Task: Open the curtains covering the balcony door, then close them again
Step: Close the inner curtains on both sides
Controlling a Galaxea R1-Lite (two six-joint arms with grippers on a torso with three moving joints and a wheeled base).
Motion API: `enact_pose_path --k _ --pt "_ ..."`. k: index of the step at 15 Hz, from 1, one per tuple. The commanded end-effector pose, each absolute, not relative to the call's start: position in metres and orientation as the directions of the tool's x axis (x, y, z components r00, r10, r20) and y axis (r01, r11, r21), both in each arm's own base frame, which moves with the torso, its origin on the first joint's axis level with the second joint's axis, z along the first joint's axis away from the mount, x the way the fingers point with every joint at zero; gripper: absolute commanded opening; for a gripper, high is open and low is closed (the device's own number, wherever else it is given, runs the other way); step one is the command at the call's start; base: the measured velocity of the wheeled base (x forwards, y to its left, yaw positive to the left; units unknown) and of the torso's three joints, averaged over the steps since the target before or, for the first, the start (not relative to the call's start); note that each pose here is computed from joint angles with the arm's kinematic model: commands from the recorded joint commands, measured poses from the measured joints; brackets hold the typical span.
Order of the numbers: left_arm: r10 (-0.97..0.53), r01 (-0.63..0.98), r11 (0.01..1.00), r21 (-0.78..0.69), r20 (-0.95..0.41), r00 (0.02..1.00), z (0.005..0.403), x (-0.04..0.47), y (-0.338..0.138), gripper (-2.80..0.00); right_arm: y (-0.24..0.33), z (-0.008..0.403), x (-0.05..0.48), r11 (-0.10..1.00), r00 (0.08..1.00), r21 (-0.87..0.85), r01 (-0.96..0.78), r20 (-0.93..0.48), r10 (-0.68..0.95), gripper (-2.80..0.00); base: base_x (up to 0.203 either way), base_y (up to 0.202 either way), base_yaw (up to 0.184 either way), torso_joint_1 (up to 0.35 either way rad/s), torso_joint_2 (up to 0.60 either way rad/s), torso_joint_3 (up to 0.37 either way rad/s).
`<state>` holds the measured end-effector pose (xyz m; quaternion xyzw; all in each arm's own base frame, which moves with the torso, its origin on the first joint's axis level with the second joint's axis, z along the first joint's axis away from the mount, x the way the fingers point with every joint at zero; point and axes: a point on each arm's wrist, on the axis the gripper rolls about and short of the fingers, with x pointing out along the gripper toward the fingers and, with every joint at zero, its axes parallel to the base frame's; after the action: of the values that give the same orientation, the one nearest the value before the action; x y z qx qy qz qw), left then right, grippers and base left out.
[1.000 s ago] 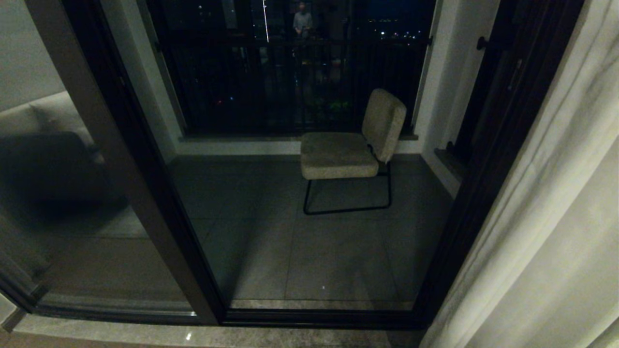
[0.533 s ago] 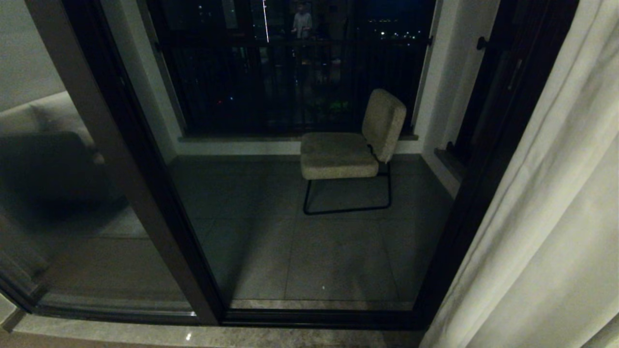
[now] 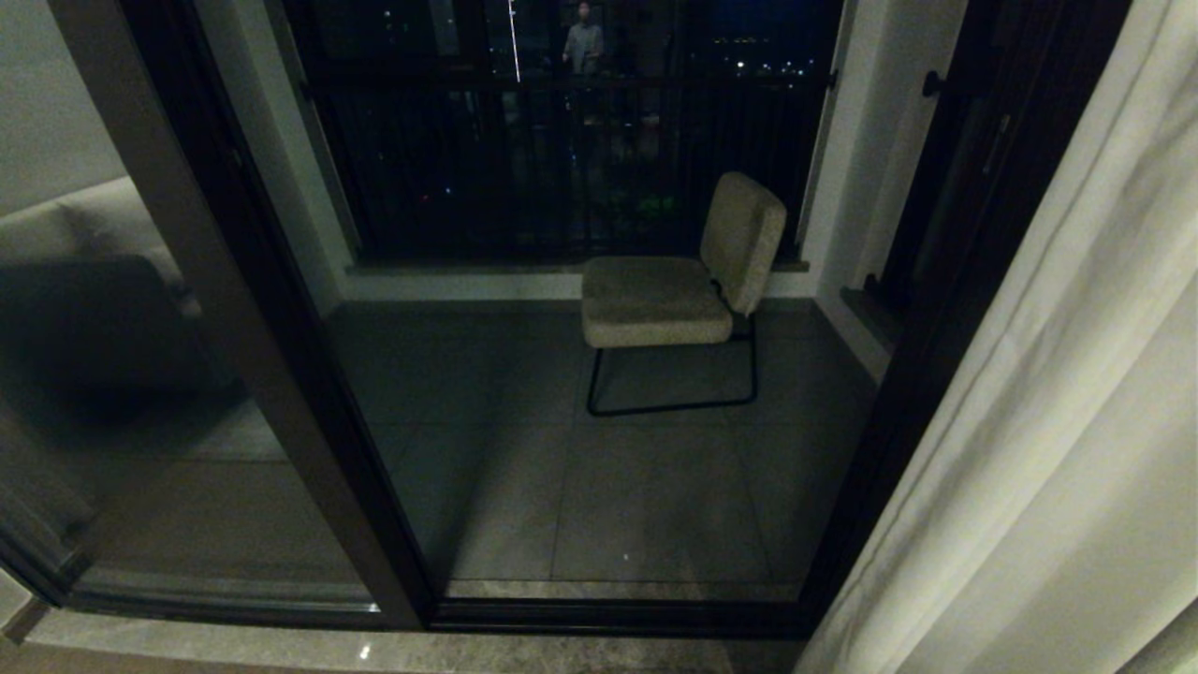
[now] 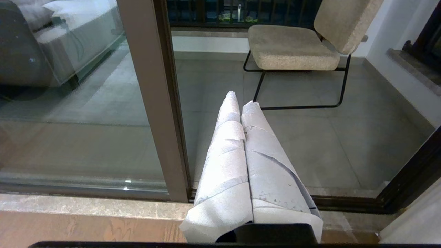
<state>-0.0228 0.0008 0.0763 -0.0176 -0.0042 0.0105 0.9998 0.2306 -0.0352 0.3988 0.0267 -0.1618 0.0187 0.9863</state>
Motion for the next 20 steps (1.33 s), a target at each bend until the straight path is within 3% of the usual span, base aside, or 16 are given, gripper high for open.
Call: enact_pose_path --k 1,16,20 --pt "0.021 -0.021 0.999 -0.036 0.009 1.000 0.0764 -0.0228 0.0008 -2.80 -0.0353 0.3995 0.2299 0.998 0.946 0.047 -0.045 0.324 0.028 -2.80 0.000 0.000 0.000 0.000 0.00 0.000" --pt "0.021 -0.021 0.999 -0.037 0.009 1.000 0.0764 -0.0228 0.0008 -2.80 -0.0359 0.3960 0.2357 0.998 0.950 0.041 -0.052 0.310 0.037 -2.80 0.000 0.000 0.000 0.000 0.00 0.000" --pt "0.020 -0.020 0.999 -0.037 0.009 1.000 0.0764 -0.0228 0.0007 -2.80 -0.0362 0.3962 0.2368 0.998 0.950 0.043 -0.052 0.310 0.036 -2.80 0.002 0.155 -0.002 0.002 0.00 -0.001"
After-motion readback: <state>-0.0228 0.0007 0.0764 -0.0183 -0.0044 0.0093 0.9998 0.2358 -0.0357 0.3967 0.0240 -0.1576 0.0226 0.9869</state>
